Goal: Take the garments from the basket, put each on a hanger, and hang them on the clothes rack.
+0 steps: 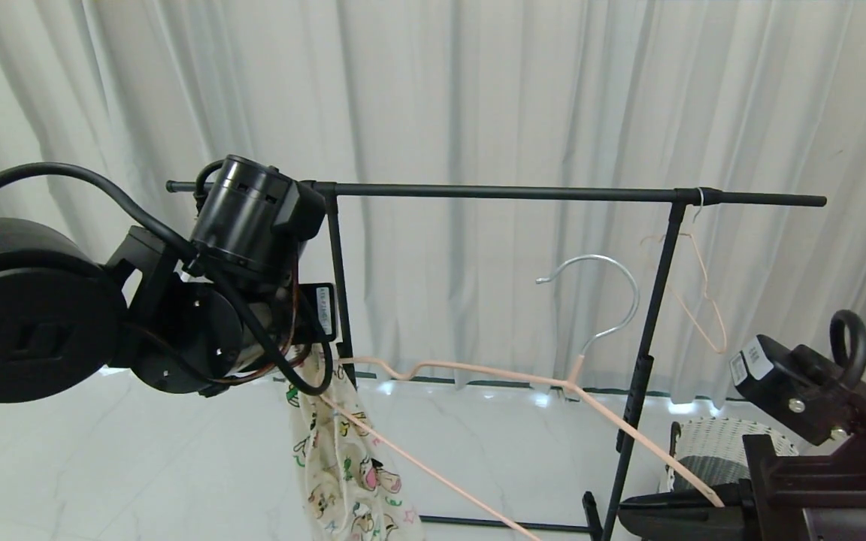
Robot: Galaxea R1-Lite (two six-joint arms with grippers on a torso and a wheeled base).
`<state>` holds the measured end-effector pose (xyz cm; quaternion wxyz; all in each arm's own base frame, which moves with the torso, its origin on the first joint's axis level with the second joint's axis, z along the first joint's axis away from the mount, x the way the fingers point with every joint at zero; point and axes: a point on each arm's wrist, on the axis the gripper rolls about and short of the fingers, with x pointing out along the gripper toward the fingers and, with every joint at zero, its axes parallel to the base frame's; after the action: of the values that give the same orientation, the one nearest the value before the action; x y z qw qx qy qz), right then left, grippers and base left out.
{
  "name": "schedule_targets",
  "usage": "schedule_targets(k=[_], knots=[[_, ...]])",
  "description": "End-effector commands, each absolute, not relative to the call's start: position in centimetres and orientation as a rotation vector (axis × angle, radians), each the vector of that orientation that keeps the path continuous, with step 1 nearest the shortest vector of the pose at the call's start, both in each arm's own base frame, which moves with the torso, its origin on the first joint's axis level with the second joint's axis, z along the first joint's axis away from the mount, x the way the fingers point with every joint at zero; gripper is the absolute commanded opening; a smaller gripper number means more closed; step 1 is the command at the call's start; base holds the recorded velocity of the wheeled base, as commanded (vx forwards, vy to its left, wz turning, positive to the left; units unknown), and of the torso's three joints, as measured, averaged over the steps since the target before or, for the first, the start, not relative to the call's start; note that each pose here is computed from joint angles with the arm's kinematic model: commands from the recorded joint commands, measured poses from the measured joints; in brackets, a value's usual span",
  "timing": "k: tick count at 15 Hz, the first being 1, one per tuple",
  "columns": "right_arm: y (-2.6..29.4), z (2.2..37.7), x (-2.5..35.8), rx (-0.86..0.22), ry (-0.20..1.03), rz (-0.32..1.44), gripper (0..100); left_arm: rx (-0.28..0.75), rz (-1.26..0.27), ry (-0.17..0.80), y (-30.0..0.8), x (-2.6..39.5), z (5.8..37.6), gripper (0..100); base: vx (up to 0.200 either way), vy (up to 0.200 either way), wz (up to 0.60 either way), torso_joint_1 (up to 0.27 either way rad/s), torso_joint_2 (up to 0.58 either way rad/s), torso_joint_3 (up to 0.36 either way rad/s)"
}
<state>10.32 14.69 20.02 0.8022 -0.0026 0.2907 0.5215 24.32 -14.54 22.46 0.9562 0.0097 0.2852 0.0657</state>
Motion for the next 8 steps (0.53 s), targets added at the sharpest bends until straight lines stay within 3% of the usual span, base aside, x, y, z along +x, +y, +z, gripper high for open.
schedule_targets(k=[1,8], knots=[[14.9,20.1,10.4,-0.006,0.625,1.123,0,0.020,0.134,0.580,-14.6,24.3,22.4,0,0.000,0.000,0.00,0.000,0.00,0.000],[16.9,19.1,12.1,-0.004,0.613,1.108,0,0.026,0.081,0.558,-15.3,23.0,23.2,0,0.000,0.000,0.00,0.000,0.00,0.000]])
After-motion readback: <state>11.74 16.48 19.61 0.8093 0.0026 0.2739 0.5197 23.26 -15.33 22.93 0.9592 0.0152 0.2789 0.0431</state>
